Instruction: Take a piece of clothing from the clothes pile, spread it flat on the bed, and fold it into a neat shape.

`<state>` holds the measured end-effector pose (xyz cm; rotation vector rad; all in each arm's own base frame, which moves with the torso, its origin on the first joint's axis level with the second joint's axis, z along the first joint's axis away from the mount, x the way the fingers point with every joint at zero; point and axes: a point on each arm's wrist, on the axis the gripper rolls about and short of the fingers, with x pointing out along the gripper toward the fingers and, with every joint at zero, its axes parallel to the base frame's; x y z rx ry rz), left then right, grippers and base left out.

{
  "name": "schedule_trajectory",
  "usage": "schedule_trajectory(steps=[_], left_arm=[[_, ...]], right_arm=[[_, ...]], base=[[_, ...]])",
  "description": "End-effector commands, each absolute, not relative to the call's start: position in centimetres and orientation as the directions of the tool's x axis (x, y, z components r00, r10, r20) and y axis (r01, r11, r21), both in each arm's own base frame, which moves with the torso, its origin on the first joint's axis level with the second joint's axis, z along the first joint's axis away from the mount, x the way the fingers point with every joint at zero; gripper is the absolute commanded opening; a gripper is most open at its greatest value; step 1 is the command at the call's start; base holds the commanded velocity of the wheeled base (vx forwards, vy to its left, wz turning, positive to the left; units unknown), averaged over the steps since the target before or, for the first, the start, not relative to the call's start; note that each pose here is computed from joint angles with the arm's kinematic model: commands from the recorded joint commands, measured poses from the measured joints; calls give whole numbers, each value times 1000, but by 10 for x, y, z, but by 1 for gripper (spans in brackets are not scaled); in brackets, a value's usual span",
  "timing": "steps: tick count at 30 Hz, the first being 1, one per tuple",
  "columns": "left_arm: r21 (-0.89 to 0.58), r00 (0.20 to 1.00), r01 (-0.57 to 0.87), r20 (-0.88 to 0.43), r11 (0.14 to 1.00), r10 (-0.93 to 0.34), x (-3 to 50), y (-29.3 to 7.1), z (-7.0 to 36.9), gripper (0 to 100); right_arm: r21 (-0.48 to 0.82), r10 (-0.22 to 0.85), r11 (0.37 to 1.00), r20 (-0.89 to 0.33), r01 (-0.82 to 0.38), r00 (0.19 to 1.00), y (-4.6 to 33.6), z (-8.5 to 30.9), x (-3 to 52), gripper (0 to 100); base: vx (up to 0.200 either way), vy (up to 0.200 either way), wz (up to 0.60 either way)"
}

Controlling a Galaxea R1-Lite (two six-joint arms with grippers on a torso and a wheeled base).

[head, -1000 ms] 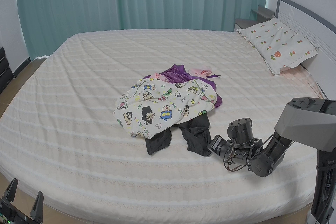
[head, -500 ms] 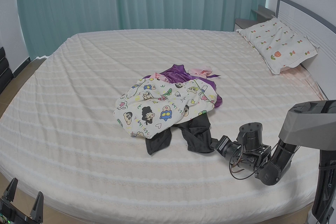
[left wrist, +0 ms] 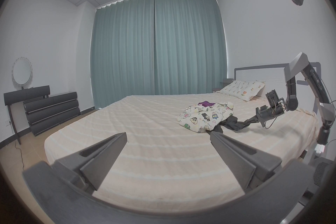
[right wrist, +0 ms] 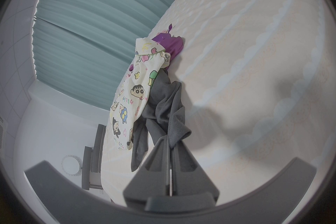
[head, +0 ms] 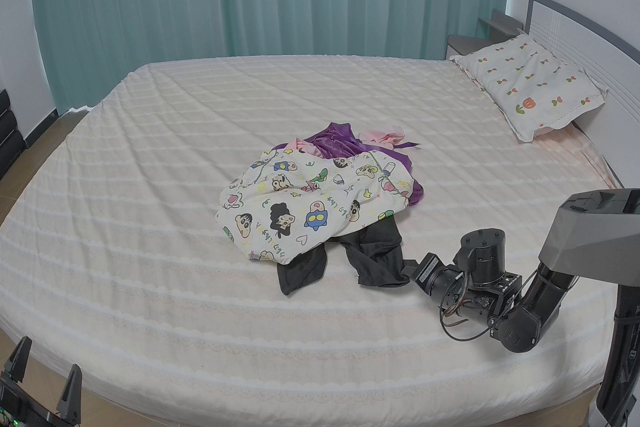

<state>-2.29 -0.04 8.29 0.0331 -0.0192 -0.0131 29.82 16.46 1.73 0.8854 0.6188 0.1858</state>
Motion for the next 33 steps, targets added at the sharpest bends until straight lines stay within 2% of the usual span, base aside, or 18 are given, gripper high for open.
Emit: schedule_trajectory(steps=[1, 4, 9, 11, 14, 15, 22, 29, 33], left_arm=[[-40, 990, 13, 139, 999, -8, -27, 0, 149, 100], [-68, 998, 7, 63, 998, -3, -9, 0, 176, 100], [-64, 997, 39, -63, 997, -43, 8, -1, 165, 100], [-66, 985, 69, -152, 995, -78, 21, -2, 159, 100], [-70, 974, 88, -205, 994, -100, 30, -3, 158, 100], [-72, 961, 104, -248, 992, -119, 40, -4, 158, 100], [-79, 924, 157, -340, 984, -175, 70, -10, 156, 100], [-105, 835, 208, -498, 972, -232, 110, -23, 140, 100], [-138, 807, 220, -531, 966, -260, 136, -34, 130, 100]], right_arm=[[776, 403, 624, -415, 86, 816, 165, 22, 298, 0], [777, 403, 623, -415, 87, 816, 165, 22, 298, 0], [779, 409, 622, -410, 80, 815, 167, 24, 296, 0], [779, 409, 622, -408, 77, 816, 167, 26, 295, 0], [780, 408, 621, -406, 77, 818, 167, 26, 295, 0], [781, 411, 621, -405, 74, 817, 168, 26, 295, 0], [780, 411, 621, -406, 75, 816, 168, 26, 295, 0], [780, 411, 621, -406, 75, 816, 168, 26, 295, 0], [780, 411, 621, -406, 75, 816, 168, 26, 295, 0]], base=[[0, 0, 0], [0, 0, 0], [0, 0, 0], [0, 0, 0], [0, 0, 0], [0, 0, 0], [0, 0, 0], [0, 0, 0], [0, 0, 0]])
